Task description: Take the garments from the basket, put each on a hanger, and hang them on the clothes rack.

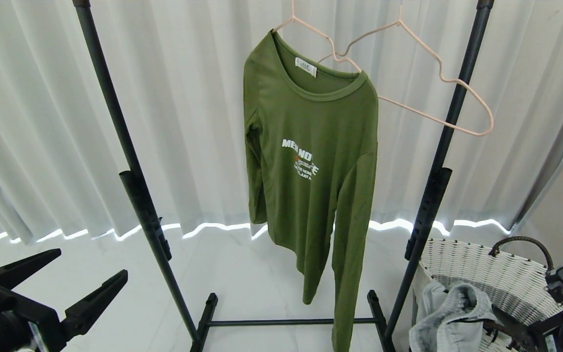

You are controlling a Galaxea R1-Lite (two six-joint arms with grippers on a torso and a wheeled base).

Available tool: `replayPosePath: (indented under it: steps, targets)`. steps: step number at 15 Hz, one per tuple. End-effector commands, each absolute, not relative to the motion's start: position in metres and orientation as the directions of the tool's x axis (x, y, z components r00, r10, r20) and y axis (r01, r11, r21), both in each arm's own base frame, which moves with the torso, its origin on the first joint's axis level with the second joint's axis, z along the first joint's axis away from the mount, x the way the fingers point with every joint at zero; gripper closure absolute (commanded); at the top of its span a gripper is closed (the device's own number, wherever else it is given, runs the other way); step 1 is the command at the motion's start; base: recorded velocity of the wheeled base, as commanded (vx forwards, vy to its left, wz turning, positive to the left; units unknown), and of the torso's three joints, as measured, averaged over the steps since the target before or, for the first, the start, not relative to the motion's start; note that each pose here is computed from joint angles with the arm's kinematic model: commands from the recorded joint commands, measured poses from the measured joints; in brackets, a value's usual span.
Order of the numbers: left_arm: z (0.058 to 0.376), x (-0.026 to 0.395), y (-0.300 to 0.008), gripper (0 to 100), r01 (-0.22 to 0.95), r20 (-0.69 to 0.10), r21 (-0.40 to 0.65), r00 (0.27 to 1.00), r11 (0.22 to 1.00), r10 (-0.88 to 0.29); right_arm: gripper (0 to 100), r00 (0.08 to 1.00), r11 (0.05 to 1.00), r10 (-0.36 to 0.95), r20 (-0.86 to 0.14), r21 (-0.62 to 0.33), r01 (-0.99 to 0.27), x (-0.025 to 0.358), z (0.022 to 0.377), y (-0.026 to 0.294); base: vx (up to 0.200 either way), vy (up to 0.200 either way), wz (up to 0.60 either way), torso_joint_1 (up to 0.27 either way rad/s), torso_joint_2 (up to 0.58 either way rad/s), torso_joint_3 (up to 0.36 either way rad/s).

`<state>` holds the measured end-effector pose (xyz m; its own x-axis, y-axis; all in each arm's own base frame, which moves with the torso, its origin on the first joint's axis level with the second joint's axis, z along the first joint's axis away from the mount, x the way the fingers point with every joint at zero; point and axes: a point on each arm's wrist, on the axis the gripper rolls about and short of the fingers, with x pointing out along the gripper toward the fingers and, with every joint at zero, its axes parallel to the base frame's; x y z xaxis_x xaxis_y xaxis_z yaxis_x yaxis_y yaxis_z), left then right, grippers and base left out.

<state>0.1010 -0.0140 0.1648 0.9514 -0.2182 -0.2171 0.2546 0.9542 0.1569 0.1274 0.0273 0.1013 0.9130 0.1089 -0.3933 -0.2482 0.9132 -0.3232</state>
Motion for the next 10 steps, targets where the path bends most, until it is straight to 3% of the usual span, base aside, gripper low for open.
replayPosePath:
  steps: [1, 7, 10]
  targets:
    - [0.165, 0.102, -0.014, 0, 0.256, -0.221, 0.156, 0.95, 0.954, -0.219, 0, 0.871, 0.907, 0.099, -0.481, -0.317, -0.278, 0.136, 0.088, 0.03, 0.0, 0.0, 0.0, 0.0, 0.0, 0.0]
    - [0.163, 0.101, -0.016, 0, 0.27, -0.225, 0.157, 0.946, 0.95, -0.232, 0, 0.768, 0.899, 0.094, -0.634, -0.277, -0.339, 0.15, 0.06, 0.036, 0.0, 0.0, 0.0, 0.0, 0.0, 0.0]
    - [0.163, 0.102, -0.016, 0, 0.271, -0.227, 0.158, 0.946, 0.949, -0.232, 0, 0.776, 0.919, 0.094, -0.624, -0.246, -0.309, 0.163, 0.053, 0.039, 0.0, 0.0, 0.0, 0.0, 0.0, 0.0]
